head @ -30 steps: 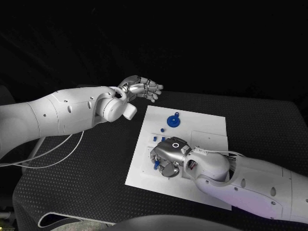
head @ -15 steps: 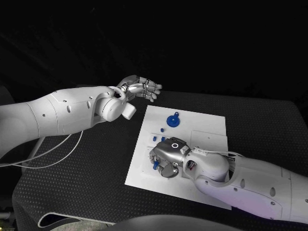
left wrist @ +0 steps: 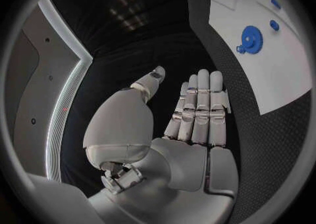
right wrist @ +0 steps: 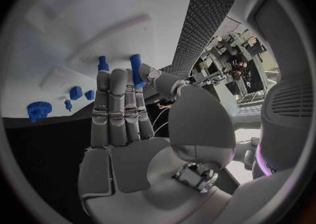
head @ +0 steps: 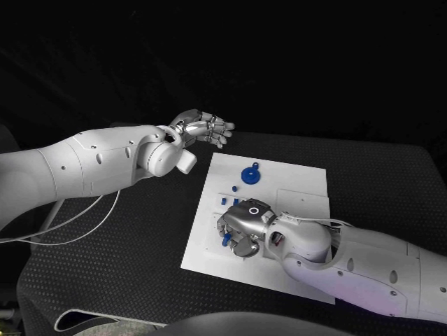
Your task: Assemble the parts on the task board
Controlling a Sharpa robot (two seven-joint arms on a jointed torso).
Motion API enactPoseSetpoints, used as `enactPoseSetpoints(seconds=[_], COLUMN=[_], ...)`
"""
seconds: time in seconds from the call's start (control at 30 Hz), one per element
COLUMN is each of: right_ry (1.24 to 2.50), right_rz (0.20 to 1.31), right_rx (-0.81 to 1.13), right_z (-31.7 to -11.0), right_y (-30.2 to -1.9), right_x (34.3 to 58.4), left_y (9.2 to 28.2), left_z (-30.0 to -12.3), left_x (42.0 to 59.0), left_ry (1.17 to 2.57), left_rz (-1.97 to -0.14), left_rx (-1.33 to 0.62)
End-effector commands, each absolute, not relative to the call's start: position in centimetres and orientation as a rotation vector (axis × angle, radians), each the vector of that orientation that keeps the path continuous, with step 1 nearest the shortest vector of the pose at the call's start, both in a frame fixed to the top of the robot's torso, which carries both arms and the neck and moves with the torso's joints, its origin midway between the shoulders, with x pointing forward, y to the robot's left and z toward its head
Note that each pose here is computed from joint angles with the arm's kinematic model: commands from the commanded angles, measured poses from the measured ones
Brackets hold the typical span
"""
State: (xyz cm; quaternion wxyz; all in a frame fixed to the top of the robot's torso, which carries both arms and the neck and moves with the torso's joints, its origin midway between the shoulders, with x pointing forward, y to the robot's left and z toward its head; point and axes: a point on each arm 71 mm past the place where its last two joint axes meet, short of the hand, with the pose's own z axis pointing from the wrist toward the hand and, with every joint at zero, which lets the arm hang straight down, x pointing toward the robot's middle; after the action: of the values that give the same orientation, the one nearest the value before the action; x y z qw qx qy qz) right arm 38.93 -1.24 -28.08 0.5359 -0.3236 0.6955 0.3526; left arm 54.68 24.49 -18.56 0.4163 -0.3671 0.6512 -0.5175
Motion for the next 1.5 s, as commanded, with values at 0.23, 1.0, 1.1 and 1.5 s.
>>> enactPoseSetpoints(seconds=[0.23, 1.0, 1.1, 1.5], right_ry=[1.685, 1.707, 1.709, 1.681], right_rz=[0.812, 0.824, 0.831, 0.851], right_rx=[-0.811, -0.803, -0.794, -0.741], right_z=[-28.45, -29.08, -29.07, -28.78], right_y=[-1.15, -0.69, -0.75, -1.09], right_x=[38.91, 38.47, 38.48, 38.71], left_y=[24.25, 24.22, 24.19, 24.23], left_z=[-18.54, -18.58, -18.59, -18.63], left_x=[54.64, 54.62, 54.60, 54.62], left_ry=[1.645, 1.649, 1.651, 1.659], left_rz=[-1.322, -1.323, -1.325, -1.328], left_rx=[-0.921, -0.921, -0.921, -0.921])
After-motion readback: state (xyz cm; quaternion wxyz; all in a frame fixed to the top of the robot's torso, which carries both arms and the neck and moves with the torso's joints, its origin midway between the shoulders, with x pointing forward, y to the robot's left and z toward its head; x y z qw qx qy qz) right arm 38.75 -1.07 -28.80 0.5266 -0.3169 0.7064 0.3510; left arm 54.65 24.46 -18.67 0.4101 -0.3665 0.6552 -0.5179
